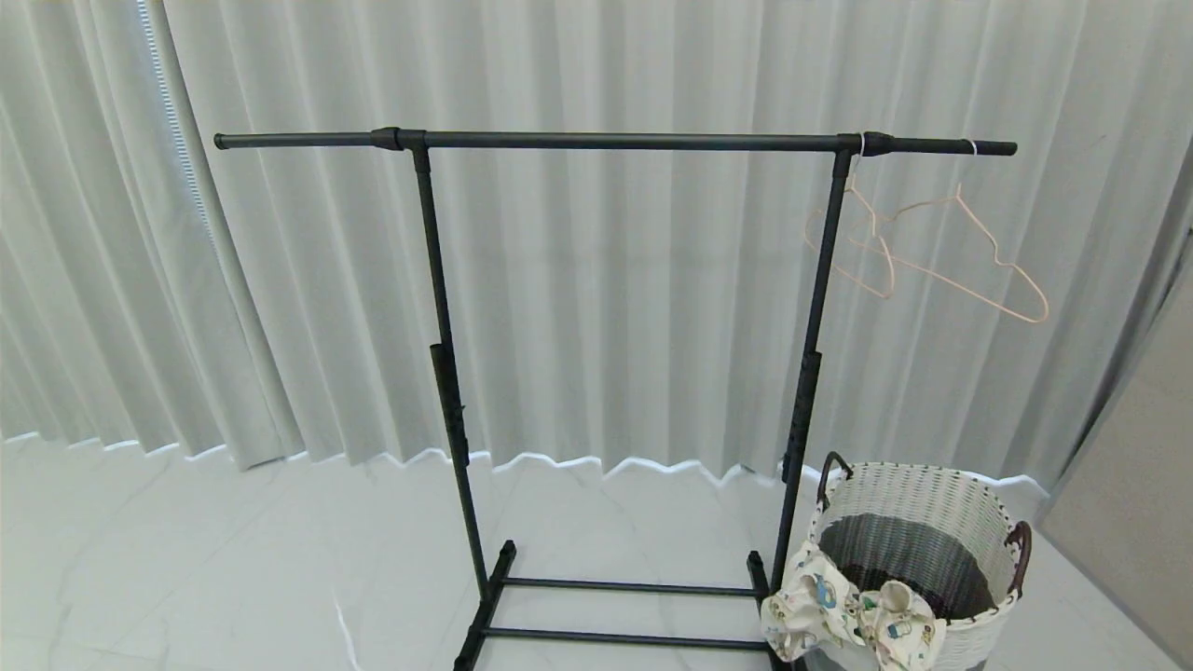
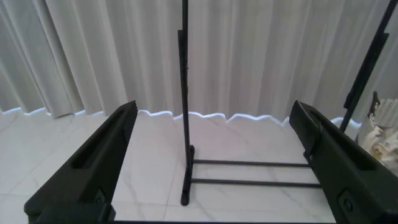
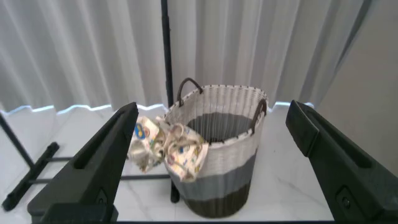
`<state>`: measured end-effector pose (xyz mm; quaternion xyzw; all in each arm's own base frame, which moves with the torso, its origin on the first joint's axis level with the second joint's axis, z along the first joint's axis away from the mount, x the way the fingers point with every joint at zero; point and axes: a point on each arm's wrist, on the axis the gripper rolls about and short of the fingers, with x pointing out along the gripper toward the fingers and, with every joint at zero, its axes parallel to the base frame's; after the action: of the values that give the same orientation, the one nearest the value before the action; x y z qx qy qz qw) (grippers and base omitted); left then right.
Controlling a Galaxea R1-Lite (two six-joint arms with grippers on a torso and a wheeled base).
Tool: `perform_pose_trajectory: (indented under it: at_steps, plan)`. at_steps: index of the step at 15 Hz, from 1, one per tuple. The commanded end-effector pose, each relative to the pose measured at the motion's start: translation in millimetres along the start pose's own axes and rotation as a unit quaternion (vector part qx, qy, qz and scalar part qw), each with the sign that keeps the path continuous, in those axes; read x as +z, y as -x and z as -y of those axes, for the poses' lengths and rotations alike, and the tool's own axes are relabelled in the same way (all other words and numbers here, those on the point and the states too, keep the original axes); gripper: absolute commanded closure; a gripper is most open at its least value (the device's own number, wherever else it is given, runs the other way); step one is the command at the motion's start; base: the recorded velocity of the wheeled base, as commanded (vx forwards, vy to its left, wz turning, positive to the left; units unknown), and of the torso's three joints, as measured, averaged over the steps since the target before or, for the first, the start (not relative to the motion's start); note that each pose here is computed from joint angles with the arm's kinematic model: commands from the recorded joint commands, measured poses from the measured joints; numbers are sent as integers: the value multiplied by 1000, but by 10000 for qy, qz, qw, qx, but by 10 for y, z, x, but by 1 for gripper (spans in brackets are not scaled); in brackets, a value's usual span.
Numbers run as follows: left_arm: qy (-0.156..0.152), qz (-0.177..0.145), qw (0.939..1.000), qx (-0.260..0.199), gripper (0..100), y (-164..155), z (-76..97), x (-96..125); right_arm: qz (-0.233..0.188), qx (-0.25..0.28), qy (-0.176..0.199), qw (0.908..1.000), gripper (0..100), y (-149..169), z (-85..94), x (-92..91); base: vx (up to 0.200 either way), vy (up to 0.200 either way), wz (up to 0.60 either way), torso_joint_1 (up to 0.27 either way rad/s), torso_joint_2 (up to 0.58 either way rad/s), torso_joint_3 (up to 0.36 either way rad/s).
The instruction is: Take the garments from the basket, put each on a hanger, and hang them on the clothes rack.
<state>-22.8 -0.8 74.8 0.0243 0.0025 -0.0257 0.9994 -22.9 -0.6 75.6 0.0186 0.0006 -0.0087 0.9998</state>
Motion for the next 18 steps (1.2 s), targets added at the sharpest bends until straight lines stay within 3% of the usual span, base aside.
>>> perform_pose_trajectory:
  at_steps: [1, 10, 13, 14, 15, 16, 17, 18]
  plan:
    - [-1, -8, 10000, 11, 0, -1, 0, 0, 0, 3, -6, 10000, 0, 0, 0, 0, 200, 0, 0, 2, 2, 2]
    - [-1, -8, 10000, 11, 0, -1, 0, 0, 0, 3, -6, 10000, 0, 0, 0, 0, 200, 0, 0, 4, 3, 3]
    - [6, -8, 10000, 11, 0, -1, 0, 0, 30, 4, 24, 10000, 0, -1, 0, 4, 0, 0, 0, 0, 0, 0]
    - [6, -8, 10000, 3, 0, -1, 0, 0, 166, 85, 38, 9998, 0, 9, -5, 54, 0, 0, 0, 0, 0, 0]
    - [14, -8, 10000, 11, 0, -1, 0, 0, 367, 387, -68, 9986, 0, 44, -19, 330, 0, 0, 0, 0, 0, 0]
    - [14, -8, 10000, 3, 0, -1, 0, 0, 156, 548, -139, 9983, 0, -10, -23, 535, 0, 0, 0, 0, 0, 0]
    - [6, -8, 10000, 3, 0, -1, 0, 0, -164, 611, 75, 9980, 0, -111, -33, 664, 0, 0, 0, 0, 0, 0]
    - [6, -8, 10000, 11, 0, -1, 0, 0, -808, 614, 583, 9931, 0, -281, -47, 663, 0, 0, 0, 0, 0, 0]
